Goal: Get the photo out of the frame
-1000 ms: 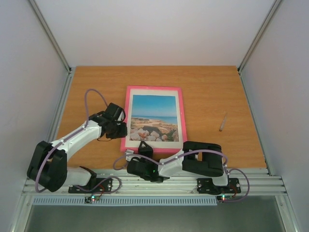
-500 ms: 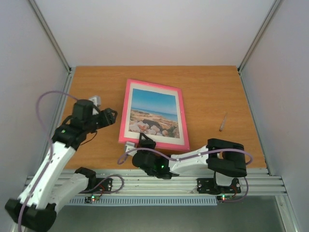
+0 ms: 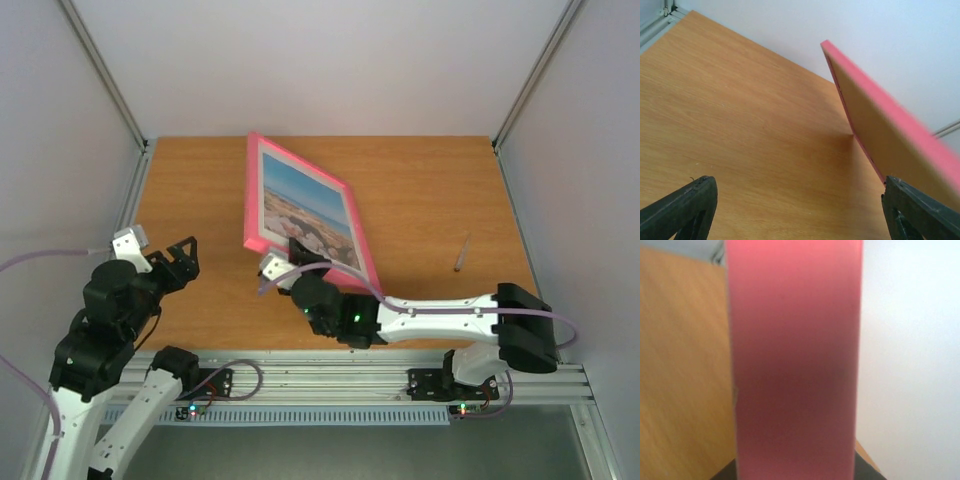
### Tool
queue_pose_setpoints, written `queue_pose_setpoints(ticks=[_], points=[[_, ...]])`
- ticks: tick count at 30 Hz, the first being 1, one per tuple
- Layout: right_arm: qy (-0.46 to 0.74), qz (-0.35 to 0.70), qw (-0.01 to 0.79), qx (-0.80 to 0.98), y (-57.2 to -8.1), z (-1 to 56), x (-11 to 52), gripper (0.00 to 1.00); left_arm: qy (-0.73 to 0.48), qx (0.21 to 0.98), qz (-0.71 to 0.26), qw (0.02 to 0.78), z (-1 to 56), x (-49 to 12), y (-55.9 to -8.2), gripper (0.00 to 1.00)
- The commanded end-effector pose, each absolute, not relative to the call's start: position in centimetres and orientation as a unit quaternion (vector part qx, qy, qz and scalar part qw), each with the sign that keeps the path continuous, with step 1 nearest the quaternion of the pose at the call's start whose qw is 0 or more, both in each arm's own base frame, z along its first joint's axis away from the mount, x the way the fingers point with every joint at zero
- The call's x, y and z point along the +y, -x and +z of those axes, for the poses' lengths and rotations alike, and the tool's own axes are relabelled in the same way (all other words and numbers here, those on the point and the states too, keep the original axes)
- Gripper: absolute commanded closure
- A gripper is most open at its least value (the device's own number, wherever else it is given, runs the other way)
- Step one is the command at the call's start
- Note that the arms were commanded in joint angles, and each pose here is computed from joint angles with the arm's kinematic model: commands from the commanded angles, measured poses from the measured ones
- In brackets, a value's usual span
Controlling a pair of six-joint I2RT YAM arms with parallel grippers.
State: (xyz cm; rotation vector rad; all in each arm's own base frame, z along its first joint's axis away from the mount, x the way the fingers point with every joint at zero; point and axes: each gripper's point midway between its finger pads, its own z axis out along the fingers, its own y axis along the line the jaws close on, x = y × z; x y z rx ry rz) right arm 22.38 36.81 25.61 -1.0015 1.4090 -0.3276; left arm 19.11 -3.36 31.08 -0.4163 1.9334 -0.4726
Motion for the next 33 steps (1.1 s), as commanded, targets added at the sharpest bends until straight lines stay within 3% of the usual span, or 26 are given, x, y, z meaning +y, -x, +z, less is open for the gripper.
queue_pose_setpoints(ticks=[1, 7, 13, 24, 33], points=[[0.310, 0.057, 0.709, 0.630, -22.2, 35.7, 37.4, 0.99, 0.185, 0.806, -0.181, 0.532, 30.4, -2.4, -18.5, 0.09], [0.214, 0.161, 0.723, 0.637, -23.4, 38.7, 35.8, 0.99, 0.177, 0.812, -0.187, 0.524, 29.8, -2.8, -18.2, 0.08], [0.095, 0.205, 0.721, 0.655, -25.3, 37.8, 32.3, 0.99, 0.178, 0.822, -0.202, 0.502, 28.4, -3.5, -18.3, 0.07], [-0.107, 0.306, 0.631, 0.705, -26.9, 29.0, 26.0, 0.99, 0.198, 0.837, -0.261, 0.438, 23.9, -6.1, -19.5, 0.06], [-0.211, 0.326, 0.567, 0.727, -26.5, 21.7, 23.0, 0.98, 0.201, 0.852, -0.284, 0.392, 21.2, -7.9, -20.8, 0.05]])
